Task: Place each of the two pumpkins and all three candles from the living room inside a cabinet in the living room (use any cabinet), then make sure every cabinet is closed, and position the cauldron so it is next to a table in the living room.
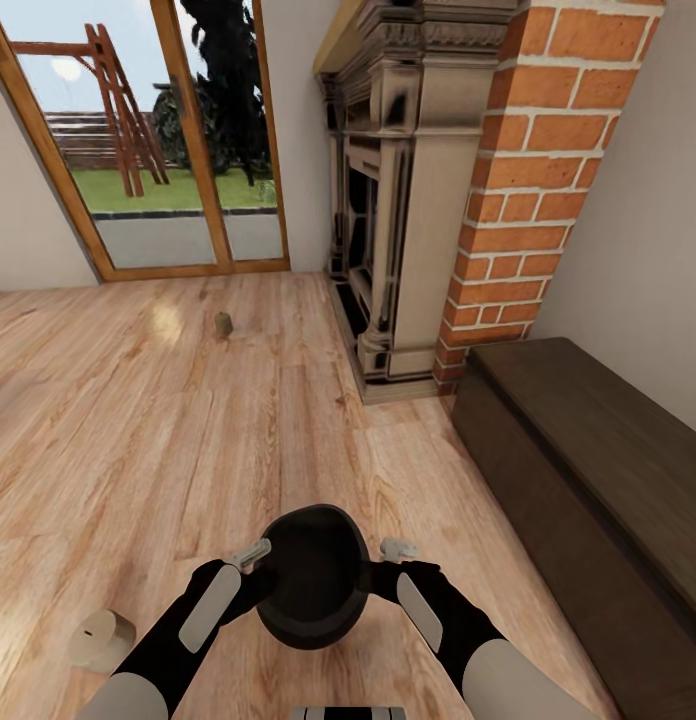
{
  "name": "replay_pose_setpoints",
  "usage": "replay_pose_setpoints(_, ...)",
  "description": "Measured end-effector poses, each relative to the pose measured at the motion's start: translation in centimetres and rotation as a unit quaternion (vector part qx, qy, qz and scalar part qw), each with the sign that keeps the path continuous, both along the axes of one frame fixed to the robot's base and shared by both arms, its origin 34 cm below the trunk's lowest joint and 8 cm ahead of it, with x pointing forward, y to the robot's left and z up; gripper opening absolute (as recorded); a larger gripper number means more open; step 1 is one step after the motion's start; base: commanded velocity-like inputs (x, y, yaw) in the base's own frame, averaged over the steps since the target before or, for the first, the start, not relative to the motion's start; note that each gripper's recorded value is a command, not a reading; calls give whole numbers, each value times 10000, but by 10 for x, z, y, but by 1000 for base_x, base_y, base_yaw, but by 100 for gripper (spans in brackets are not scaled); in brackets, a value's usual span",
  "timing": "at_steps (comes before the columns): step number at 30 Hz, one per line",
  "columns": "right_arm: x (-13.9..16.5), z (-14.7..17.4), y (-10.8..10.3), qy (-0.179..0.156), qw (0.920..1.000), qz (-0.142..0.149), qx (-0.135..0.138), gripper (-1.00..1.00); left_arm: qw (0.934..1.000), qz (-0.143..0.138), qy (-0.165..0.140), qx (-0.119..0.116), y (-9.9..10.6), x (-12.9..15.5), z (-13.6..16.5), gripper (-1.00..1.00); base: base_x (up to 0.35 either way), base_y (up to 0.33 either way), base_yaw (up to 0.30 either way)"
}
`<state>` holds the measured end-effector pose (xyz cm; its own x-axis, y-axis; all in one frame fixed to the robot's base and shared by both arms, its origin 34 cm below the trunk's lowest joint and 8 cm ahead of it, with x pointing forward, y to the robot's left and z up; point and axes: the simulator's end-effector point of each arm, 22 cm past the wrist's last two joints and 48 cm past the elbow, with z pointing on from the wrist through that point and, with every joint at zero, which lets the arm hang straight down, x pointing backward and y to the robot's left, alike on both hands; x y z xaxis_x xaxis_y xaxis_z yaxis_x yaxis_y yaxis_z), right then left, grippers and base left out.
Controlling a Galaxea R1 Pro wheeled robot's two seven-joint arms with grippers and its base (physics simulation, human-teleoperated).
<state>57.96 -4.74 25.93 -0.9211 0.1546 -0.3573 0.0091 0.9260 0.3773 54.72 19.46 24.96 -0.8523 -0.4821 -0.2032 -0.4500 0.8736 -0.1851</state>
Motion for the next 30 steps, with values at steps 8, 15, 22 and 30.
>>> replay_pose_setpoints(8, 0, 0, 0, 0, 10000, 1, 5, 100, 10000, 0, -16, -7, 0, 1, 1, 100, 2, 3, 0)
replay_pose_setpoints(15, -3, -6, 0, 61, 10000, -1, 8, 100, 10000, -1, 40, -8, -1, -2, -5, 100, 0, 0, 0)
replay_pose_setpoints(22, -9, -20, 1, 176, 9998, -4, 29, 100, 9998, -2, 182, -6, -1, -9, -19, 100, 0, 0, 0)
replay_pose_setpoints(30, -11, -20, 2, 203, 9998, 20, 38, 100, 9998, 3, 182, -8, 0, -9, -19, 100, 0, 0, 0)
